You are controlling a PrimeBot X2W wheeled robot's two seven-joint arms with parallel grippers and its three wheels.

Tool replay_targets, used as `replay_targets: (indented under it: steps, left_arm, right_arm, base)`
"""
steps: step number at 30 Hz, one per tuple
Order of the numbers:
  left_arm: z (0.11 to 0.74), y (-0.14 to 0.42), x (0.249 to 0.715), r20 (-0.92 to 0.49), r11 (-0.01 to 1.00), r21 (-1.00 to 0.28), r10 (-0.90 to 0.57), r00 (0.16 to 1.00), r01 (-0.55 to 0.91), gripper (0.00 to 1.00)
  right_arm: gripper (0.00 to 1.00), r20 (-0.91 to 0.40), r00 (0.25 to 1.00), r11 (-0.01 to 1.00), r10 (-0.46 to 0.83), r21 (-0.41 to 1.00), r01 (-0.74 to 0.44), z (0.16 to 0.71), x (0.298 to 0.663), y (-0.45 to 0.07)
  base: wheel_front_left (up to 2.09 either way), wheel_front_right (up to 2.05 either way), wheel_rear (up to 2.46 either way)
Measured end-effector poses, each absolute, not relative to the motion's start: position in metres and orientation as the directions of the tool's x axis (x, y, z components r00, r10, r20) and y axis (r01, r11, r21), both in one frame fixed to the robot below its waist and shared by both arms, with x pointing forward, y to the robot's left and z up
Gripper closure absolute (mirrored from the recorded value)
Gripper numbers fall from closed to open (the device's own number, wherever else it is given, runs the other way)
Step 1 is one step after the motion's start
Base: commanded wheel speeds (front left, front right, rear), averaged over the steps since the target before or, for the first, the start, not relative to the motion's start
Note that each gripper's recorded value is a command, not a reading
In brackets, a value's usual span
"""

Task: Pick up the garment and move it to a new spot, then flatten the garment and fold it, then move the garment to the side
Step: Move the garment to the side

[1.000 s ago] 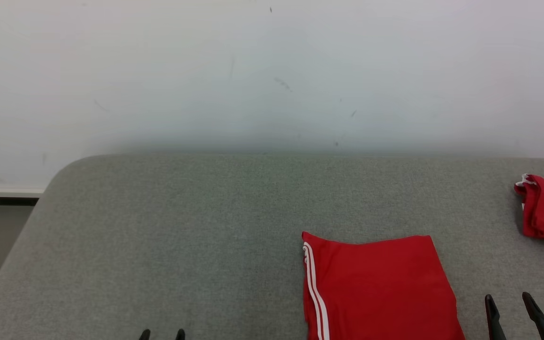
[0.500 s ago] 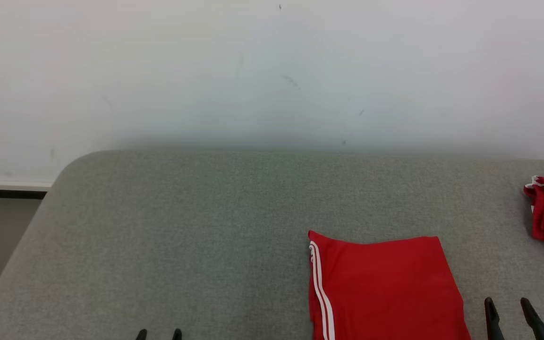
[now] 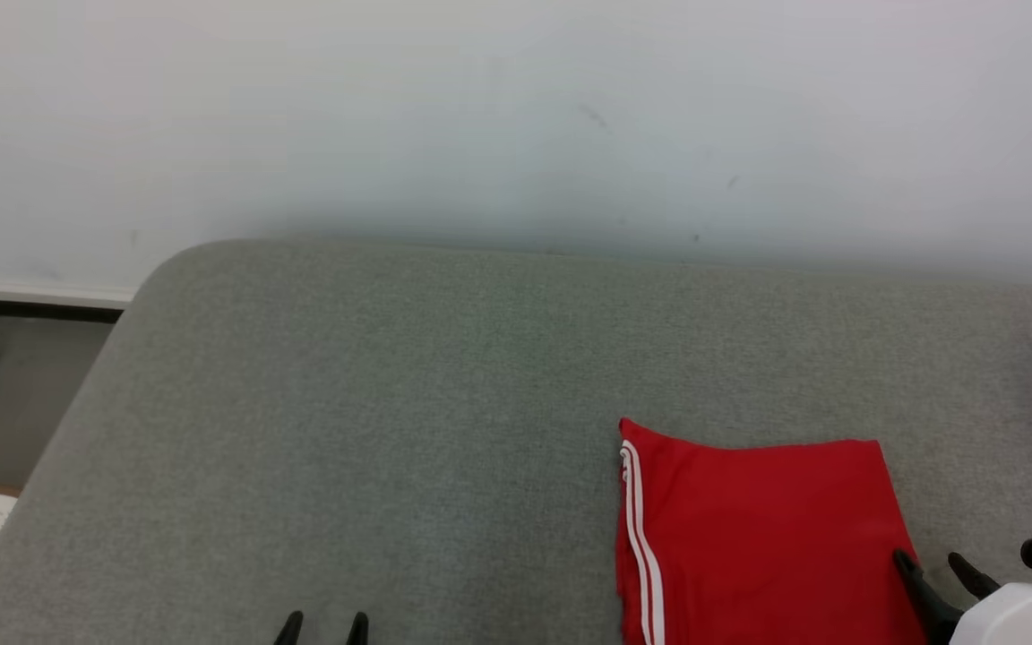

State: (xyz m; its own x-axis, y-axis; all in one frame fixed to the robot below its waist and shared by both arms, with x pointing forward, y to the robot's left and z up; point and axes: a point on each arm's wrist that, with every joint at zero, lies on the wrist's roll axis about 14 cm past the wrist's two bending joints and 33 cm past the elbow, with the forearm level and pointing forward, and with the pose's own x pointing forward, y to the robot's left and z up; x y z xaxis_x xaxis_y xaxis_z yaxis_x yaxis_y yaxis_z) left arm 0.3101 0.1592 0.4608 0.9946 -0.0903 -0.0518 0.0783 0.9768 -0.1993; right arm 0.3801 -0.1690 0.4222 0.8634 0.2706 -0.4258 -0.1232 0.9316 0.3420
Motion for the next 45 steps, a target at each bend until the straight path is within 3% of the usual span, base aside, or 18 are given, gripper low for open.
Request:
replay_targets:
  steps: [9,14,15,16,17,22,31,36,45]
  left_arm:
    - [0.453,0.172,0.31,-0.082,0.98,-0.197,-0.049,0.995,0.032,0.0]
    - [0.453,0.174,0.313,-0.084,0.981,-0.195,-0.042,0.996,0.025,0.0]
    - [0.453,0.175,0.313,-0.084,0.981,-0.194,-0.041,0.996,0.024,0.0]
    - [0.453,0.175,0.314,-0.082,0.981,-0.194,-0.04,0.996,0.023,0.0]
    - [0.454,0.176,0.315,-0.082,0.981,-0.194,-0.039,0.996,0.022,0.0]
    - [0.453,0.174,0.318,-0.084,0.98,-0.196,-0.046,0.995,0.029,0.0]
    - [0.456,0.155,0.348,-0.071,0.974,-0.198,-0.124,0.99,0.108,0.0]
    - [0.452,0.136,0.374,-0.07,0.962,-0.202,-0.202,0.977,0.184,0.0]
    - [0.424,0.126,0.4,-0.13,0.949,-0.216,-0.26,0.957,0.229,0.0]
  right_arm:
    - [0.0,-0.604,0.719,0.911,0.344,0.4,-0.099,0.388,0.393,-0.147]
    - [0.0,-0.617,0.683,0.882,0.39,0.463,-0.085,0.384,0.402,-0.129]
    - [0.11,-0.613,0.683,0.88,0.397,0.466,-0.093,0.385,0.405,-0.126]
    - [0.76,-0.605,0.684,0.875,0.408,0.473,-0.104,0.387,0.408,-0.12]
    - [1.0,-0.591,0.687,0.866,0.423,0.487,-0.115,0.39,0.41,-0.113]
    - [1.0,-0.545,0.699,0.85,0.463,0.496,-0.177,0.398,0.415,-0.095]
    - [1.0,-0.395,0.852,0.921,0.342,0.319,-0.222,0.452,0.483,-0.145]
    - [1.0,-0.315,0.926,0.964,0.208,0.226,-0.14,0.483,0.53,-0.201]
    - [1.0,-0.28,0.96,0.992,-0.021,0.113,0.055,0.505,0.569,-0.302]
  base:
    - [0.0,0.0,0.0]
    - [0.0,0.0,0.0]
    - [0.0,0.0,0.0]
    - [0.0,0.0,0.0]
    - [0.0,0.0,0.0]
    - [0.0,0.0,0.0]
    - [0.0,0.0,0.0]
    - [0.0,0.0,0.0]
    - [0.0,0.0,0.0]
